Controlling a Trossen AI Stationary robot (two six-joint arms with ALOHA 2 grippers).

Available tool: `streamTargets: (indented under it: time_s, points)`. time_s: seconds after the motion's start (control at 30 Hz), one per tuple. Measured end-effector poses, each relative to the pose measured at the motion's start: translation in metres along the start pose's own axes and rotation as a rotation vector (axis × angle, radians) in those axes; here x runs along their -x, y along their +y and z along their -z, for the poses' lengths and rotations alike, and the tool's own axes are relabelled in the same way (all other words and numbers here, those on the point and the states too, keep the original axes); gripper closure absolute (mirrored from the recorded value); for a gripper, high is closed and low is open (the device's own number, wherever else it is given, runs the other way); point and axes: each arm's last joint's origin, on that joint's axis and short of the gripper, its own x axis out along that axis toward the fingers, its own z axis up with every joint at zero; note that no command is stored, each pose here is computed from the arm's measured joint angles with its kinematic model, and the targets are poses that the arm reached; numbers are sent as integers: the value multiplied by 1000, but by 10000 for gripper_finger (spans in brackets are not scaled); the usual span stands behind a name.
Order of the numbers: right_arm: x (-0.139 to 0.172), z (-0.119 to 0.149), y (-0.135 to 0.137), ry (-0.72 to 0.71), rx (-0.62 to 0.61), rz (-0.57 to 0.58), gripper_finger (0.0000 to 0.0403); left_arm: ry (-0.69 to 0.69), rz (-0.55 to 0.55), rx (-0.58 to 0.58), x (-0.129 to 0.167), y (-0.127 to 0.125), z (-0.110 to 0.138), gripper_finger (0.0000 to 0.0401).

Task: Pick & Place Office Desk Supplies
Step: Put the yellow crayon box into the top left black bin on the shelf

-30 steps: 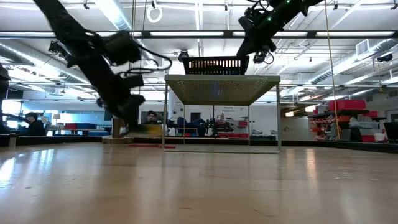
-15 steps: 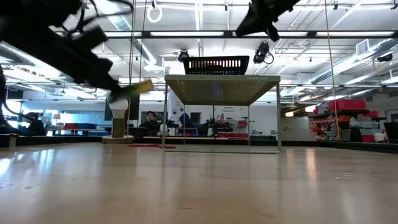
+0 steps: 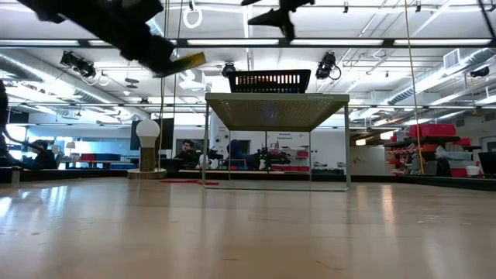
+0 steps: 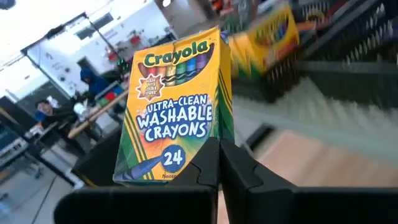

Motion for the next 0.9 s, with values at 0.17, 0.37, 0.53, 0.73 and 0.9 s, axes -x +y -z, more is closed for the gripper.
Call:
streamTargets:
  time_s: [0.17,0.37,0.53,0.73,0.9]
  points:
    - [-22,-24,-20,91,3,23,175,-111,44,19,-13,11,-22,396]
    - [-18,-43,-40,60,-35,-27,164,-237,54,-2,-31,24,-33,397]
    - [-13,-48,-48,64,-100,-89,165,-269,75,-38,-49,27,-33,397]
    - [-12,-51,-48,29,-89,-85,165,-279,63,-148,-70,20,-46,397]
    - [-11,-52,-53,15,-94,-43,165,-284,52,-224,-83,12,-60,397]
